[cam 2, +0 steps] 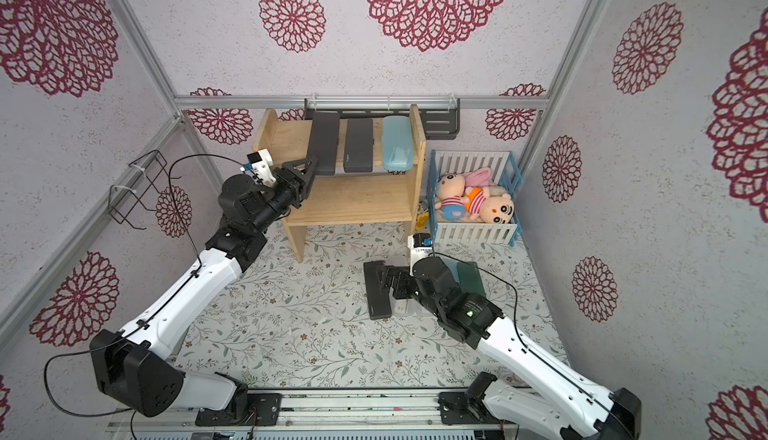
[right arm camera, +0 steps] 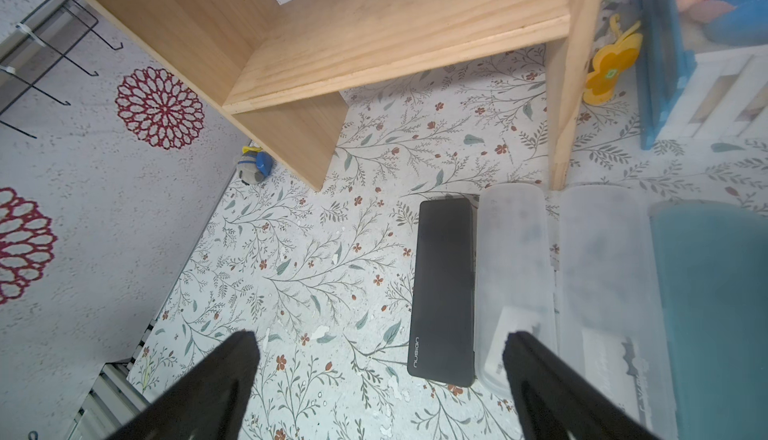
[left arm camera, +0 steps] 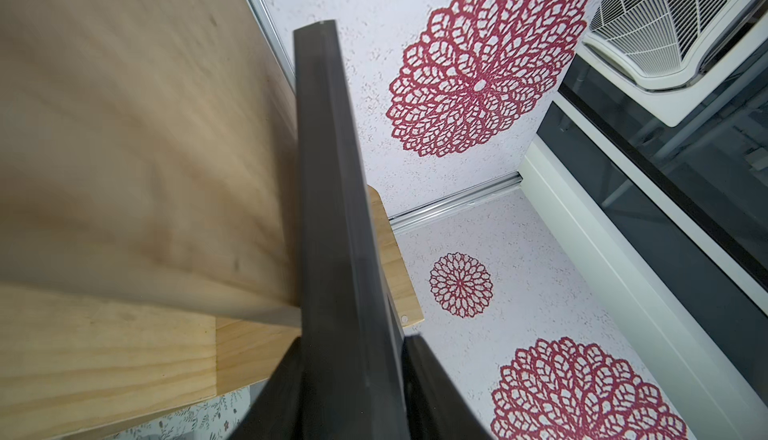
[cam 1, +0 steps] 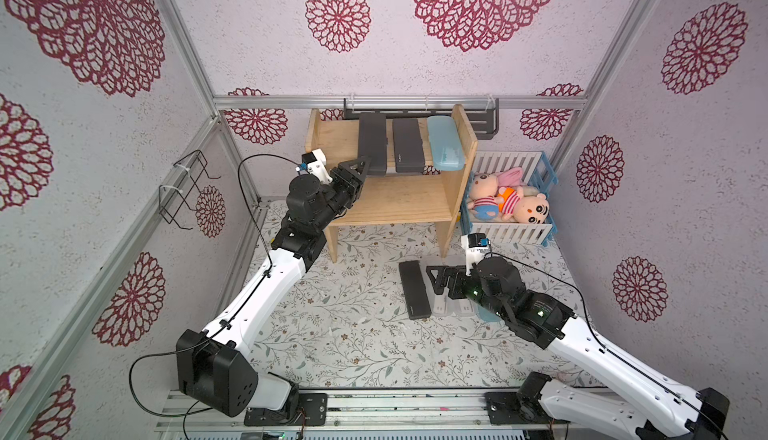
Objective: Remove the pencil cases from the shelf
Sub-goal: Pick up the pencil case from the shelf.
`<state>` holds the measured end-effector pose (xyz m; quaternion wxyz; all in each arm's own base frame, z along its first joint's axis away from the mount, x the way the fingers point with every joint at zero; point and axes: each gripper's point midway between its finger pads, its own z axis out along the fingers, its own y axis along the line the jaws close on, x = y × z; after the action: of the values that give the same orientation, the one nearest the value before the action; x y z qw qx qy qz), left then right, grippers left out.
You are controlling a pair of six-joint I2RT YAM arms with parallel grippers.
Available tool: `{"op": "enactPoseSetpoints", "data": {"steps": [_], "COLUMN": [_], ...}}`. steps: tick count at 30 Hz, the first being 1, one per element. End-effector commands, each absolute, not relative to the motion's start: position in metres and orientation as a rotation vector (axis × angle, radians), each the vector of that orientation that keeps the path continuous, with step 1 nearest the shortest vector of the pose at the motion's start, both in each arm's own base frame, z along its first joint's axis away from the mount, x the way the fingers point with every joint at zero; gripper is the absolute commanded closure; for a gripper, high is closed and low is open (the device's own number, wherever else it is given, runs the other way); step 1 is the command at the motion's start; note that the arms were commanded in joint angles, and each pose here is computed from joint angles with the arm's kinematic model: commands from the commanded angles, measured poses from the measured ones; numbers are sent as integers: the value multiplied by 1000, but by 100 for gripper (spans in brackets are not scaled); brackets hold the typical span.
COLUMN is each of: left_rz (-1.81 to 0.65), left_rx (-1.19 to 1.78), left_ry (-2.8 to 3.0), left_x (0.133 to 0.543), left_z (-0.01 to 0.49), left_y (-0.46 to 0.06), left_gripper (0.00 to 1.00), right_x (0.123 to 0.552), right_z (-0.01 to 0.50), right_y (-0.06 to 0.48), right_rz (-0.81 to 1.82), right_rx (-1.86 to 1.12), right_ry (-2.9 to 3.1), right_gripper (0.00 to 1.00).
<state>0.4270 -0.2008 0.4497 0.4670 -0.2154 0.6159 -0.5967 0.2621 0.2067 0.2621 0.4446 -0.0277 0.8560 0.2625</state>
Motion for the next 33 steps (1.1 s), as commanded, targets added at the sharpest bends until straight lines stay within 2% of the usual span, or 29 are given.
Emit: {"op": "enactPoseSetpoints", "data": {"steps": [1, 6, 9, 12, 15, 20, 25, 33], "left_rz": [-1443, -1402, -1339, -1226, -1035, -820, -720, -687], "left_rx": [-508, -477, -346, -116, 43, 80, 59, 72], "left_ry": [1483, 1471, 1414, 1341, 1312, 1288, 1250, 1267], "left_x": [416, 404, 383, 339, 292, 237, 201, 183], "left_z": [459, 457, 464, 470, 451, 412, 393, 383], "left_y": [-193, -184, -179, -174, -163, -125, -96, -87], "left_gripper": [100, 100, 100, 100, 100, 100, 100, 100], "right_x": [266, 270, 269, 262, 244, 226, 226, 227], "right_z": [281, 302, 333, 377, 425, 477, 491, 489], "right_y": [199, 199, 210, 232, 265, 327, 377, 443], "right_rz": [622, 603, 687, 820, 944, 1149, 1215, 1243], "right_rx": [-63, -79, -108, -133, -189, -284, -319, -386], "right_ry": [2070, 2033, 1949, 1823, 1698, 1573, 1549, 1578], "right_gripper": [1, 1, 1, 1, 1, 1, 1, 1]}}
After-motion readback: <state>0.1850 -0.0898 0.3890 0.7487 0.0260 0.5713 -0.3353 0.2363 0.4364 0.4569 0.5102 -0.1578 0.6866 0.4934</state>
